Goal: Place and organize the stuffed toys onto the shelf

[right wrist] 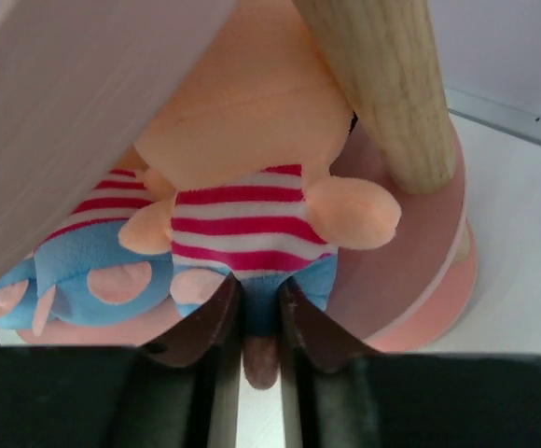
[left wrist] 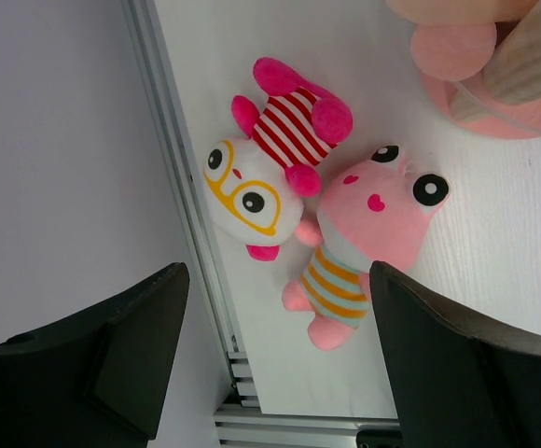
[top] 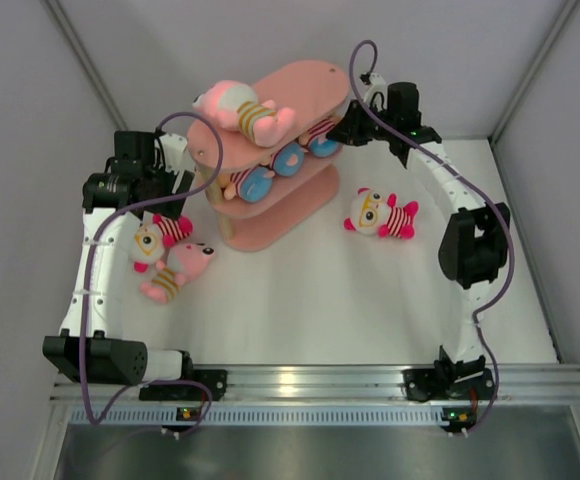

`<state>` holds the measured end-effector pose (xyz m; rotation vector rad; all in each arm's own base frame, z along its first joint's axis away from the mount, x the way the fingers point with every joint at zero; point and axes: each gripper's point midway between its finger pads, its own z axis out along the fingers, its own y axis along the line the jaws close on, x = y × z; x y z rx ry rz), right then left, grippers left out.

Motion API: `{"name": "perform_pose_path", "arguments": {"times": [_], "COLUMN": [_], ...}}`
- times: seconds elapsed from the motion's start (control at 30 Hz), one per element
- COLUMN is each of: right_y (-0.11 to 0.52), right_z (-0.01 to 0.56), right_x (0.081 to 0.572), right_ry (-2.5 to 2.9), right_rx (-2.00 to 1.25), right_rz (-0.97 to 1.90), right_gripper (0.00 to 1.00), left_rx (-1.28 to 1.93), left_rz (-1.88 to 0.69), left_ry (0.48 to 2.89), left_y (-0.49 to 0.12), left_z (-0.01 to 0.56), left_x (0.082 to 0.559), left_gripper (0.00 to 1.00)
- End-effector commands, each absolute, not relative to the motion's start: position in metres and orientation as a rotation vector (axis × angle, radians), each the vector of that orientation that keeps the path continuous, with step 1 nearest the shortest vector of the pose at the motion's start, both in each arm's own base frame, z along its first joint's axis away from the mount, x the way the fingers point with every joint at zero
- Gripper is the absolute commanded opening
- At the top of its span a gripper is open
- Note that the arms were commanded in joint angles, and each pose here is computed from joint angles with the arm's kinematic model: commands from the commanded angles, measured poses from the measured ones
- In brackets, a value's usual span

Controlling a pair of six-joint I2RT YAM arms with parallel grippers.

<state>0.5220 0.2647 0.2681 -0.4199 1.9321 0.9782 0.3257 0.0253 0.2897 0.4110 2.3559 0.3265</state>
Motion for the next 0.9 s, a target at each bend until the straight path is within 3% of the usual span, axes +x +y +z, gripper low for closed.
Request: {"name": "perform_pose_path", "arguments": {"times": [0.0, 0.1, 0.3, 0.63, 0.87], "right_y": [0.276, 0.273, 0.257, 0.223, 0.213], "right_z": [0.303, 0.303, 0.322, 0.370, 0.373], "right_x": [0.535, 0.534, 0.520, 0.480, 0.456], "right_ry": [1.809, 1.817, 1.801, 1.743, 1.737], "right_rx": [-0.434, -0.439, -0.438, -0.405, -0.413], "right_rz": [0.995, 0.974, 0.896, 0.762, 0.733], "right_gripper": [0.21, 0.46, 0.65, 0.77, 0.78], "left_rx": [0.394, 0.396, 0.396, 0.394, 0.338], "left_rz": [0.349, 0.349, 0.353, 0.360, 0.350], "left_ry": [2.315, 2.317, 2.321, 2.402, 2.497], "left_y": [0.029, 0.029, 0.030, 0.041, 0.078], "left_z": [0.305, 0.304, 0.302, 0.268, 0.238], "left_x": [0.326, 0.326, 0.326, 0.318, 0.293], "left_gripper": [0.84, 0.84, 0.84, 0.85, 0.85]}}
